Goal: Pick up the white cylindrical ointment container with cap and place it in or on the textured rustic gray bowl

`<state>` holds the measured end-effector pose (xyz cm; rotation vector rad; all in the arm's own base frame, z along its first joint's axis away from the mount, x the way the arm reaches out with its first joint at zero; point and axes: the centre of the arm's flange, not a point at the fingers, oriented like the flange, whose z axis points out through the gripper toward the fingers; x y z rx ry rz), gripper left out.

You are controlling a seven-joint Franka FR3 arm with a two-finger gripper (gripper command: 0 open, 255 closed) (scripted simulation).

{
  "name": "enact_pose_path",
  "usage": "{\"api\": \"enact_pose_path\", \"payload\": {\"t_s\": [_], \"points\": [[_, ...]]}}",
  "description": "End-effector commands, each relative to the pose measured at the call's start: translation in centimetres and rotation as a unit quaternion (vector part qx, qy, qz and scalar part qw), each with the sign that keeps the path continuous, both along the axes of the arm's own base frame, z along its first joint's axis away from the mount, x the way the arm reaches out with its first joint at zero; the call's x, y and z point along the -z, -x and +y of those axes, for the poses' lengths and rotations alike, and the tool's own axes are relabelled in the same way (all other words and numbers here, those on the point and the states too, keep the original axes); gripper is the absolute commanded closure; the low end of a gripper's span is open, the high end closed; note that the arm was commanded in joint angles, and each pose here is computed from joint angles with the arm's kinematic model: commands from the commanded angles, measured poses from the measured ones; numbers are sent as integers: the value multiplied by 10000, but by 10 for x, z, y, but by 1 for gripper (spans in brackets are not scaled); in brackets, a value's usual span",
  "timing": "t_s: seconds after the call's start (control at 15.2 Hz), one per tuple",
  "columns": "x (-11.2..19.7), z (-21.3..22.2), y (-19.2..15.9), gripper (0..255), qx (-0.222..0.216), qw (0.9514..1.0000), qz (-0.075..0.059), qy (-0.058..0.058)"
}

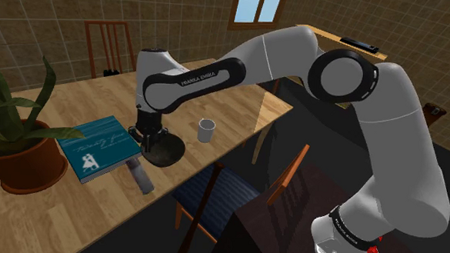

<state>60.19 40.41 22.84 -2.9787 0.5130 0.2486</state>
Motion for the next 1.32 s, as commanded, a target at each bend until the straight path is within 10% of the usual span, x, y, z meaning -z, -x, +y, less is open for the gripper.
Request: {"api": "enact_pose_path", "payload": {"t_s": [0.0, 0.07, 0.13, 0.46, 0.86, 1.25], "points": [[-11, 0, 0, 255, 0, 10000, 2, 1], [-5, 0, -1, 255, 0, 10000, 0, 0], [-5, 0, -1, 0, 0, 10000, 0, 0], [53, 40, 15, 0, -1180, 9899, -681, 394], [130, 78, 34, 0, -2562, 9514, -1479, 857], [159, 78, 31, 0, -2611, 9495, -1506, 873]]}}
